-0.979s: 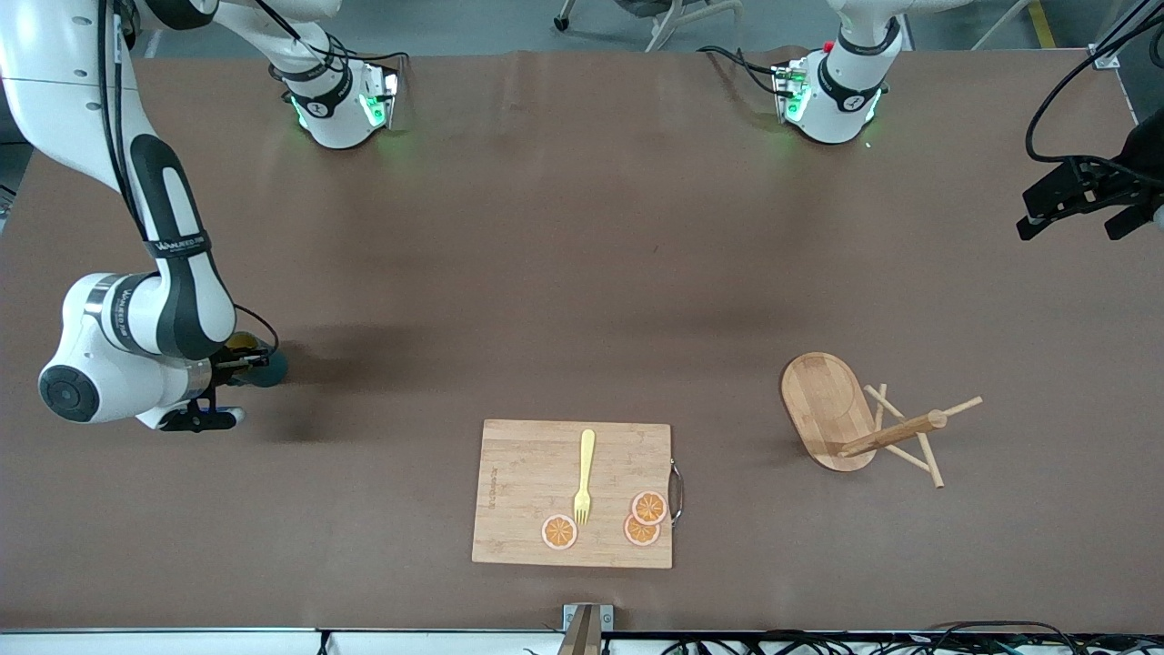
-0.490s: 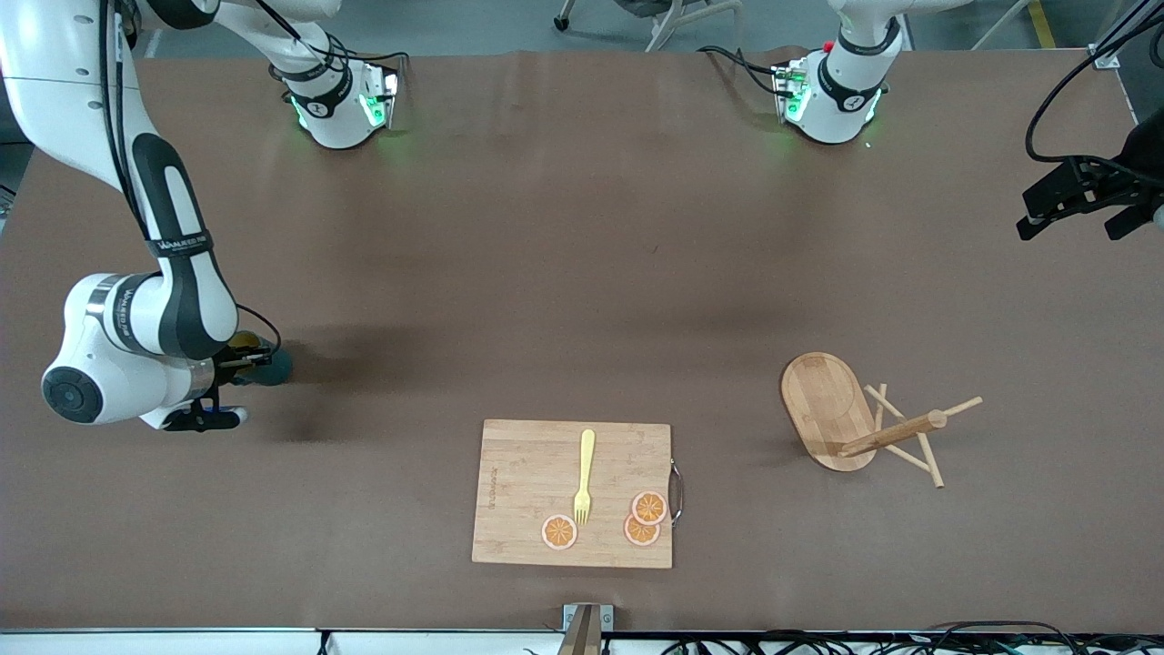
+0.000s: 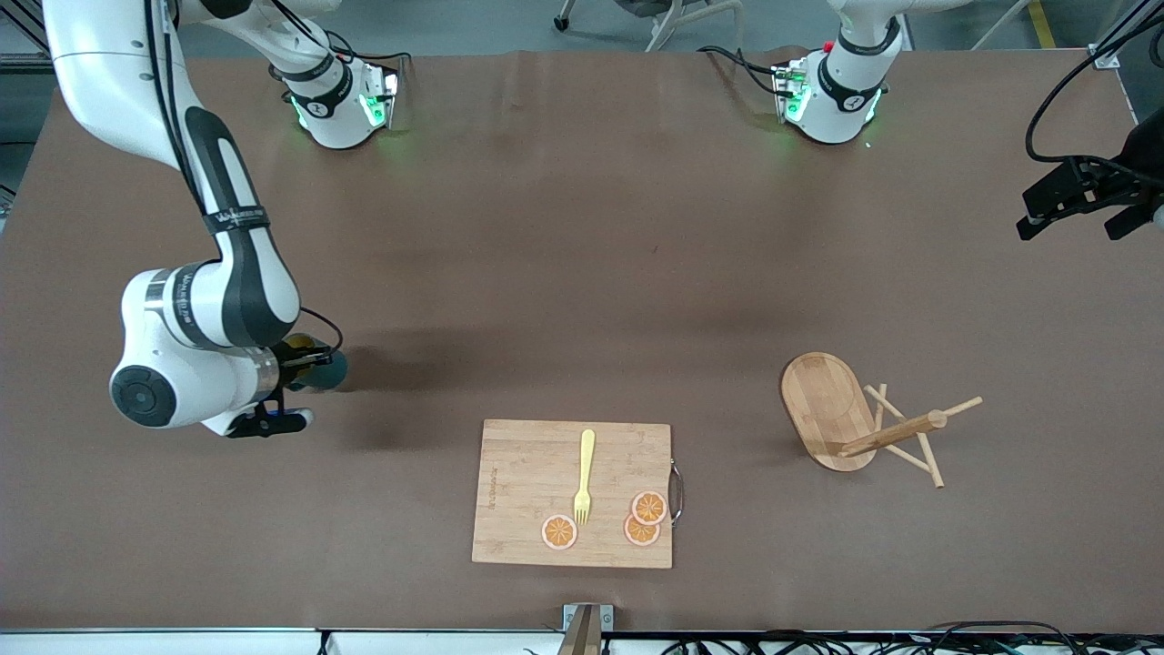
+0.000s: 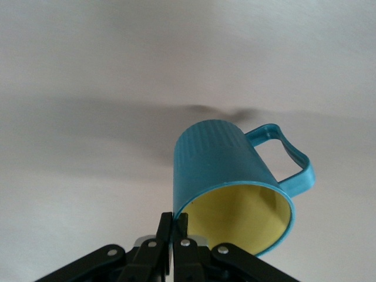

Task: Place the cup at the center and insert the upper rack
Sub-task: 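Lift the mug and carry it toward the table center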

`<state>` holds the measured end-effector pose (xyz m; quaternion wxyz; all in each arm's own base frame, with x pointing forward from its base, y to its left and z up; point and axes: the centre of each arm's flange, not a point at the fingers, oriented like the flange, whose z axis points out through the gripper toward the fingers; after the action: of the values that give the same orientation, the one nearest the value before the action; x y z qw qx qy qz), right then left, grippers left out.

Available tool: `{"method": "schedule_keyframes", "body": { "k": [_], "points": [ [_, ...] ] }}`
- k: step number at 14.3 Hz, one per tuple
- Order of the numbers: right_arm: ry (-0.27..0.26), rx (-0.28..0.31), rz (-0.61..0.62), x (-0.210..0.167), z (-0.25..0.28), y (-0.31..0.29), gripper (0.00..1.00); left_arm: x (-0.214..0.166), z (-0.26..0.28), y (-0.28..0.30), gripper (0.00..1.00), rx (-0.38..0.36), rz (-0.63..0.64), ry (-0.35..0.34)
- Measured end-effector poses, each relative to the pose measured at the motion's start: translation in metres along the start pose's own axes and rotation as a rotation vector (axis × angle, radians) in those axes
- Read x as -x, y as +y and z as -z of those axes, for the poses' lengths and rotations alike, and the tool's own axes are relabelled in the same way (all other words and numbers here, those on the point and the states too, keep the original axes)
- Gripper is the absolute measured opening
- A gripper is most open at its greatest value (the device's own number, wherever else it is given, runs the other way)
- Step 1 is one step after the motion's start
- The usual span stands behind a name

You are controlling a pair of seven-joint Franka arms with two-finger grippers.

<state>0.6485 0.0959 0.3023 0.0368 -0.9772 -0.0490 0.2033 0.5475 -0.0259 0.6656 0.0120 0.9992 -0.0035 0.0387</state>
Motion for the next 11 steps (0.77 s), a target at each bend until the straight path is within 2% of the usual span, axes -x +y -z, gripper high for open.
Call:
{"method": "schedule_keyframes", "body": {
  "k": [4,7,11],
  "points": [
    [0.081,0.021,-0.134,-0.002,0.008,-0.078,0.04,0.000,0.000,0.000,1.00,0.000,0.000,0.000],
    [0.093,0.034,-0.237,0.007,-0.001,-0.143,0.04,0.000,0.000,0.000,1.00,0.000,0.000,0.000],
    [0.129,-0.007,-0.335,0.020,-0.006,-0.226,0.04,0.000,0.000,0.000,1.00,0.000,-0.001,0.000]
  ]
}}
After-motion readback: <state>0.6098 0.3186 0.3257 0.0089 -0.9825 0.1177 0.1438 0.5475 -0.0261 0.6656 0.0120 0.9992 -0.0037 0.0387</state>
